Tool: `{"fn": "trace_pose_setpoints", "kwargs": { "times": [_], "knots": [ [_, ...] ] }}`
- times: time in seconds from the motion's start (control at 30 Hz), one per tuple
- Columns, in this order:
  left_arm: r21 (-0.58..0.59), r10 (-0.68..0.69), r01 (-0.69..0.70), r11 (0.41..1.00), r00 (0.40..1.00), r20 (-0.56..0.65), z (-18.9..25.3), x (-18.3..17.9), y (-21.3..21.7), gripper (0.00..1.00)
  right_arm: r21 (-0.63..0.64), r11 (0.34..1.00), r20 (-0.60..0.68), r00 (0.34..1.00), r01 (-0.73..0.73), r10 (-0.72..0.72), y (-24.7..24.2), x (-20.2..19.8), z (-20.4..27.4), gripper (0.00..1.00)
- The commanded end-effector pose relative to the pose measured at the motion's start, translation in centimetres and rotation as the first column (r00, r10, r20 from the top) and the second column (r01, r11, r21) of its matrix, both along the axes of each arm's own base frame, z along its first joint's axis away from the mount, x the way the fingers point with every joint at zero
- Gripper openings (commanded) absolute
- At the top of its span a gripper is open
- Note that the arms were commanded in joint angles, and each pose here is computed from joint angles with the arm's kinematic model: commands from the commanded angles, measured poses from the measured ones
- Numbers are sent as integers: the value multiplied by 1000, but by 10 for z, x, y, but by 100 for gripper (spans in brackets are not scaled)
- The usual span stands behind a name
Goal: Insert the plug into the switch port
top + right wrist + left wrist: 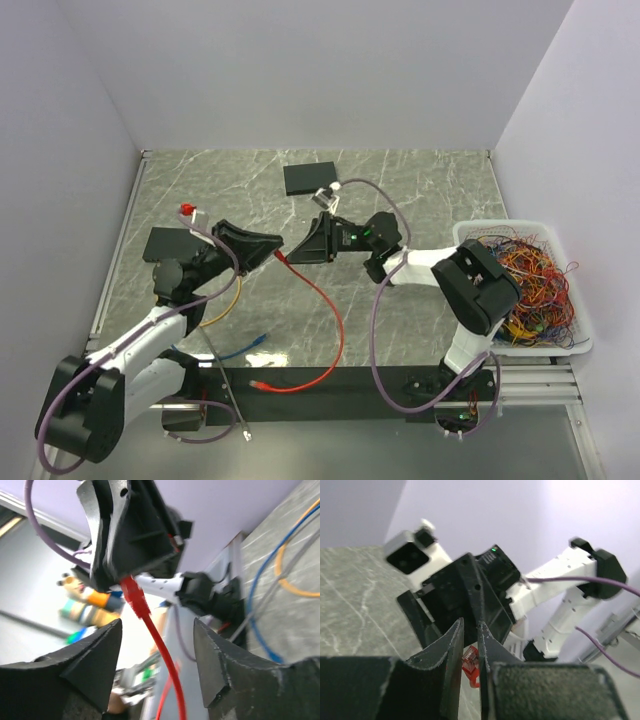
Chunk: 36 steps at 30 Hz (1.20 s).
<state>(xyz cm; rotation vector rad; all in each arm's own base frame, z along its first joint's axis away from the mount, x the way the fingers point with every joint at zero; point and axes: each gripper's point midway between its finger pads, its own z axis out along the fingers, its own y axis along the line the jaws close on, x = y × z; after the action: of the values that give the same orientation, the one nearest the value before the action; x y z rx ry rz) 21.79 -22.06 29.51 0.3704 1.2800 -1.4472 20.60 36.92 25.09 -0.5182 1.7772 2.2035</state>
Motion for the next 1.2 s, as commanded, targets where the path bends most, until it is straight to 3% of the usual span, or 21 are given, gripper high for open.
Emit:
{"fn": "trace_pose_setpoints", "kwargs": {
  "times": [0.0, 0.1, 0.13, 0.37, 0.63, 1.17],
  "knots": [
    [7, 140, -141, 990, 990, 22, 22, 25, 8, 1, 65, 991, 249, 960, 119, -131, -17, 12, 33, 67],
    [42, 190, -188, 981, 981, -50, 15, 39, 10, 1, -35, 951, 420, 868, 308, -265, -19, 36, 30, 68],
    [45, 216, -214, 976, 974, -73, 14, 45, 12, 1, -156, 891, 467, 827, 425, -313, -23, 54, 3, 68],
    [158, 333, -297, 942, 885, -324, -17, 89, 13, 1, -230, 691, 707, 606, 685, -366, -39, 62, 14, 68],
    [200, 372, -315, 928, 823, -430, -26, 98, 3, 1, -276, 611, 794, 534, 742, -291, -24, 58, 7, 66],
    [204, 354, -292, 935, 814, -460, -30, 97, -11, 0, -288, 565, 820, 504, 773, -271, 2, 71, 7, 60]
  ]
}}
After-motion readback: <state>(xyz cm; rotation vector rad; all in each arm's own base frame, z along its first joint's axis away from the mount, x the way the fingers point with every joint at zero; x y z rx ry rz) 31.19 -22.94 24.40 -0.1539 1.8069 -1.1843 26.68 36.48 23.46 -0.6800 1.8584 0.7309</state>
